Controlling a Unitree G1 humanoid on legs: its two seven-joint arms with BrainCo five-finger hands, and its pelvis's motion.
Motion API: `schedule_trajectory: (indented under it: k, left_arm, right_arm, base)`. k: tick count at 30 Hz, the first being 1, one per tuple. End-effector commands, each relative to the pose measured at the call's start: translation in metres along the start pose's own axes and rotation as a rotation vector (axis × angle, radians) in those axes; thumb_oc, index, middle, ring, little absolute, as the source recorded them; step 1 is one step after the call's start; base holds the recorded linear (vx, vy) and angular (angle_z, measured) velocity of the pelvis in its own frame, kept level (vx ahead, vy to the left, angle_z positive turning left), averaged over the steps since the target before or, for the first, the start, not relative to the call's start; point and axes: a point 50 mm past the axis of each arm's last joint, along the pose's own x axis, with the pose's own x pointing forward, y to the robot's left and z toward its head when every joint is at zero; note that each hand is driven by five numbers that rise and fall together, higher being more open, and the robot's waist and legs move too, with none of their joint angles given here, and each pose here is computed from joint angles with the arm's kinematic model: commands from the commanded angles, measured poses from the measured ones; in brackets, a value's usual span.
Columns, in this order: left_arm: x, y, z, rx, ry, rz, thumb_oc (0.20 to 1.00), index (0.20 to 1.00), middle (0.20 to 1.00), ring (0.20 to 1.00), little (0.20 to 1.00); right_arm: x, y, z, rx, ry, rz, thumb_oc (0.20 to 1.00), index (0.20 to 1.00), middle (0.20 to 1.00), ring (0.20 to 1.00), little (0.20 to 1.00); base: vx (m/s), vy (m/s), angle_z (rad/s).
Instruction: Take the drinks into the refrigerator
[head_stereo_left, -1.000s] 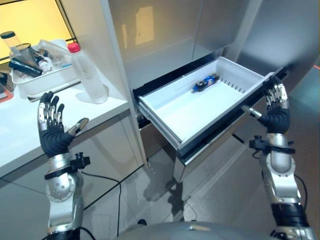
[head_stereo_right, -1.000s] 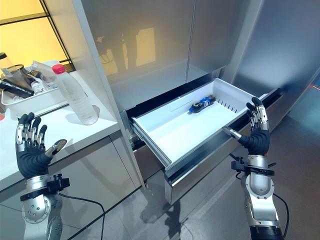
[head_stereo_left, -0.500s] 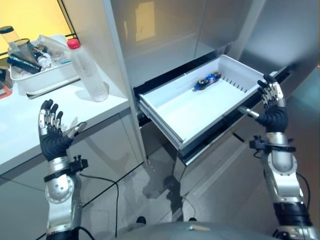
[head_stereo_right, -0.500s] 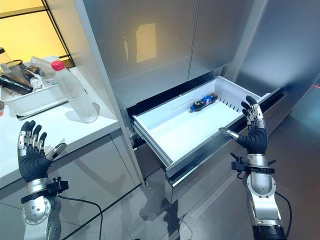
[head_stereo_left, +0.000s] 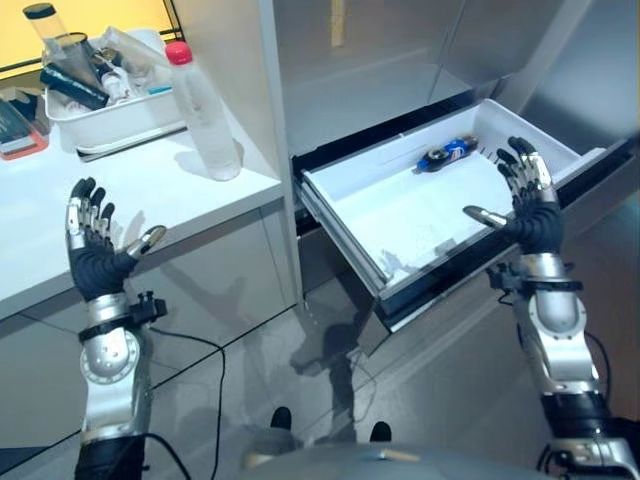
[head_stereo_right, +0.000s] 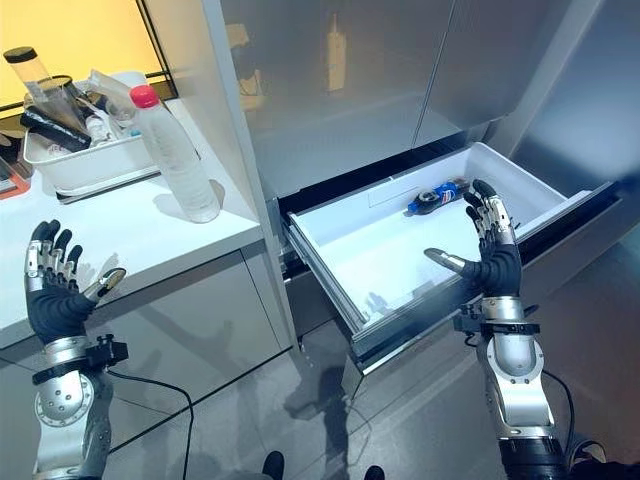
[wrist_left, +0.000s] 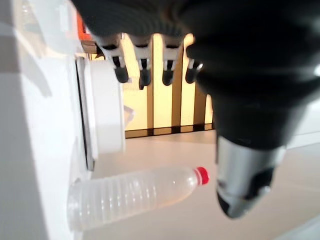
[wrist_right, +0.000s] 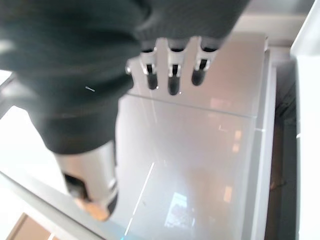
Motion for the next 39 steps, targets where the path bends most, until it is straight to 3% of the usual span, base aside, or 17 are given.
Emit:
schedule_trajectory:
  k: [1, 15, 39]
  left_arm:
    - [0.028, 0.006, 0.019, 0.086, -0.140, -0.013, 1.000, 1.000, 1.000, 1.000, 1.000]
    - [0.052, 0.027, 0.029, 0.165, -0.183, 0.068, 1.000, 1.000, 1.000, 1.000, 1.000]
    - [0.047, 0.048, 0.014, 0.216, -0.073, 0.149, 1.000, 1.000, 1.000, 1.000, 1.000]
  right_arm:
    - [0.022, -0.004, 0.029, 0.027, -0.180, -0.008, 1.000, 1.000, 1.000, 1.000, 1.000]
    - [0.022, 0.000, 0.027, 0.044, -0.151, 0.076, 1.000, 1.000, 1.000, 1.000, 1.000]
    - [0.004, -0.010, 0.016, 0.050, -0.077, 0.033, 1.000, 1.000, 1.000, 1.000, 1.000]
  base:
    - [0.03, 0.012, -0.01]
    - [0.02, 0.013, -0.10]
    - [0.01, 0.004, -0.06]
